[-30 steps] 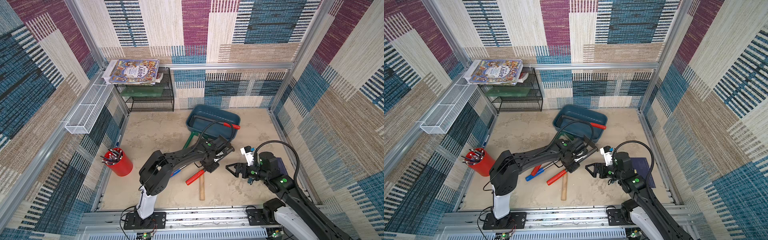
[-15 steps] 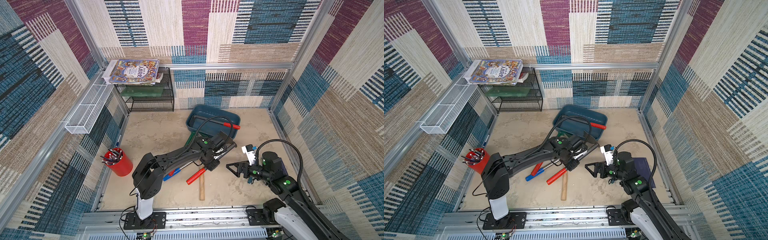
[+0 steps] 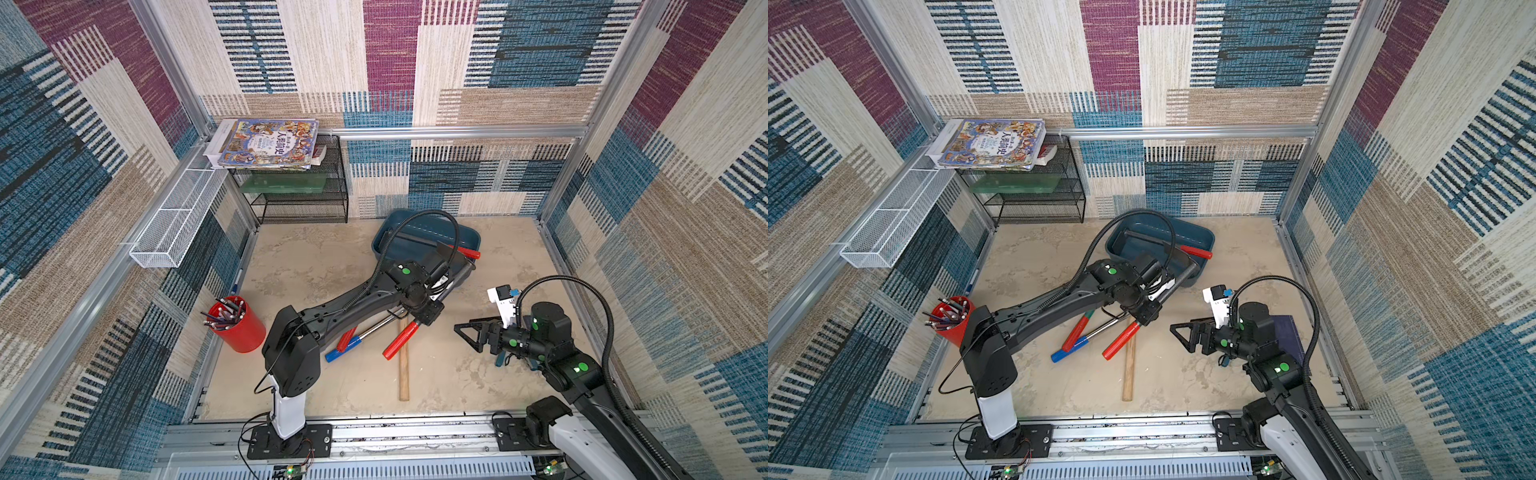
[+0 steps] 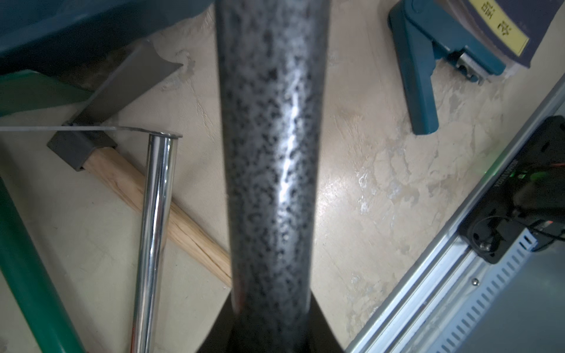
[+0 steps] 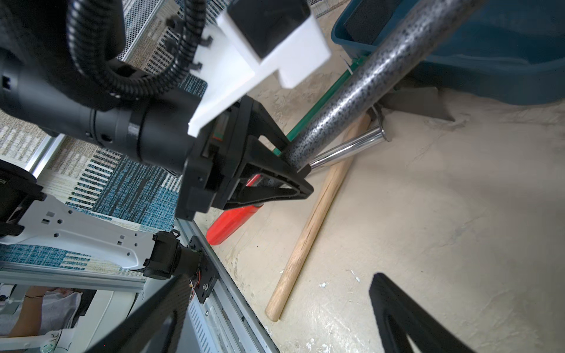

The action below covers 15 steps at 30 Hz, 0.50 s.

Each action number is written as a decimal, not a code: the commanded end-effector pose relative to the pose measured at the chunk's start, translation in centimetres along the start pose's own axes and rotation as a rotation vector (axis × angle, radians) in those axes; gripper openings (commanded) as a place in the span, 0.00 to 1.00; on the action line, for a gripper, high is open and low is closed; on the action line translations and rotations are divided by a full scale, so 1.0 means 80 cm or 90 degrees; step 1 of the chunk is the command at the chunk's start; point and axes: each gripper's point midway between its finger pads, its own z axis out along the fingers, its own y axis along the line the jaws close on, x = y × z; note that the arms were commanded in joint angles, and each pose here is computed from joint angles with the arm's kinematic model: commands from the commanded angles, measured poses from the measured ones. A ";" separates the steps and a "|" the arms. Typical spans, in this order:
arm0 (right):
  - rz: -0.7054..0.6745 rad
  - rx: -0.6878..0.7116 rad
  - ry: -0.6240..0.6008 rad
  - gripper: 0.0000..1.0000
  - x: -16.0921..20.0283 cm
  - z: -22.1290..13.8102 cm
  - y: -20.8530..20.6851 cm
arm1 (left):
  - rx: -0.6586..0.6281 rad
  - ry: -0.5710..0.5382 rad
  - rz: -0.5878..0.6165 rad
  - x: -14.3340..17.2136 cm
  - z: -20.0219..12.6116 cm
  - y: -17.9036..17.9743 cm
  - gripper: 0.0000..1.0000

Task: Put the small hoe into the storage box
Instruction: Pick up the hoe from the center of the board.

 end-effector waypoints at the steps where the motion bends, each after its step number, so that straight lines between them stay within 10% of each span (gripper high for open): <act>1: -0.020 0.003 -0.037 0.96 -0.020 -0.005 0.007 | 0.024 -0.047 -0.059 -0.029 -0.005 -0.005 0.00; 15: -0.032 0.055 -0.084 0.96 -0.053 -0.013 0.003 | 0.091 -0.138 -0.232 -0.099 -0.004 0.005 0.00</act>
